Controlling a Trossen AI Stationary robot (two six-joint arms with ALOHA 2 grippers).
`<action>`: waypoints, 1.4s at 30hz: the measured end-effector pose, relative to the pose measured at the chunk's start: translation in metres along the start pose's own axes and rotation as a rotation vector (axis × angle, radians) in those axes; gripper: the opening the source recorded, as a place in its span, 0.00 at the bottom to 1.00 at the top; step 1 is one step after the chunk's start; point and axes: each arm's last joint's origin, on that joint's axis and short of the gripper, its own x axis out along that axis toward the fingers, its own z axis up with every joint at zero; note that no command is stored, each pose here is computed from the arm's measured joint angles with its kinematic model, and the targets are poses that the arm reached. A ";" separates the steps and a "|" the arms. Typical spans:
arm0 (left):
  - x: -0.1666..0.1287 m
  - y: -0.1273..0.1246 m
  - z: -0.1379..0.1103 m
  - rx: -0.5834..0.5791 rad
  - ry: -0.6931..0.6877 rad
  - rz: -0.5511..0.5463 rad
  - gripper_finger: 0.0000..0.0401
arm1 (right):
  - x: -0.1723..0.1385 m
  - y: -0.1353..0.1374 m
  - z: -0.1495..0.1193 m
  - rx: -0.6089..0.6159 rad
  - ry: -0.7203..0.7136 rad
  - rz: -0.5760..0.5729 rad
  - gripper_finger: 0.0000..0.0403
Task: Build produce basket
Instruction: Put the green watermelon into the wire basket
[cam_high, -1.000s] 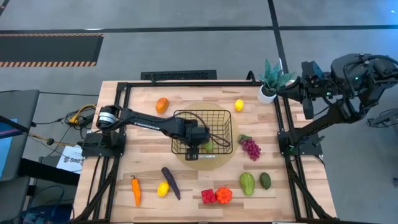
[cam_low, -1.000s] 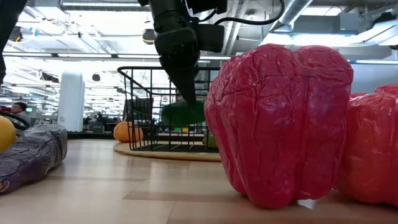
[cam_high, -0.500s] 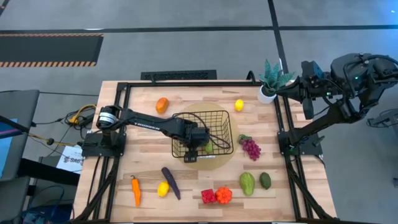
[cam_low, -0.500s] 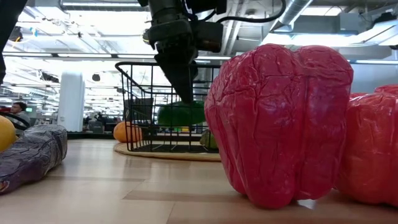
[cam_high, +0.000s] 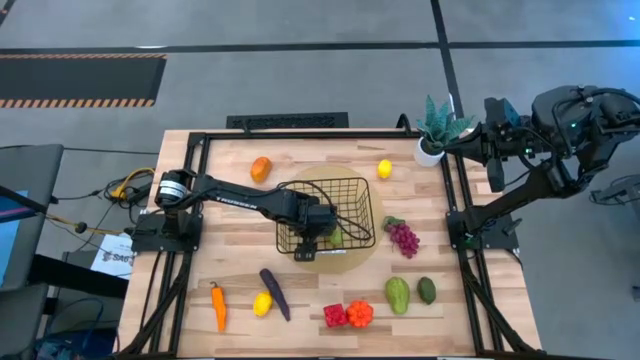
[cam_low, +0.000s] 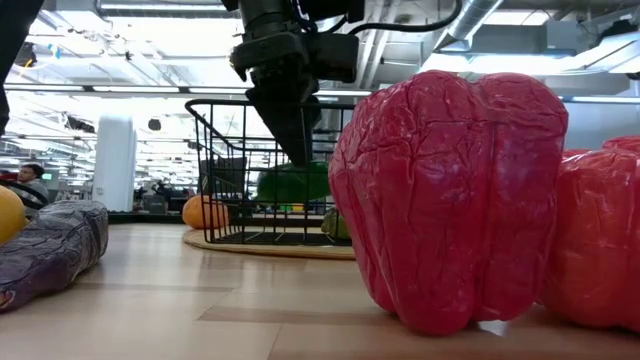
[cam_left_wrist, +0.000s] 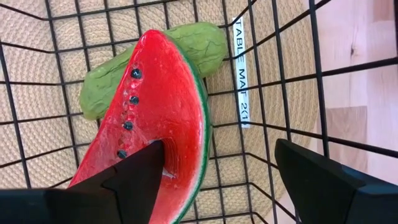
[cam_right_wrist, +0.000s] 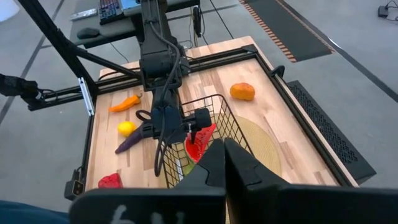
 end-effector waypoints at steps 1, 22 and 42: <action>0.000 0.000 0.000 0.006 0.000 0.000 0.73 | 0.000 0.000 0.000 0.000 0.000 0.000 0.02; 0.000 0.005 0.000 0.097 0.008 0.143 0.73 | -0.004 -0.001 -0.001 0.005 -0.009 0.002 0.02; -0.043 0.021 0.013 -0.035 0.032 -0.074 0.73 | -0.002 -0.001 -0.001 0.028 -0.006 0.001 0.02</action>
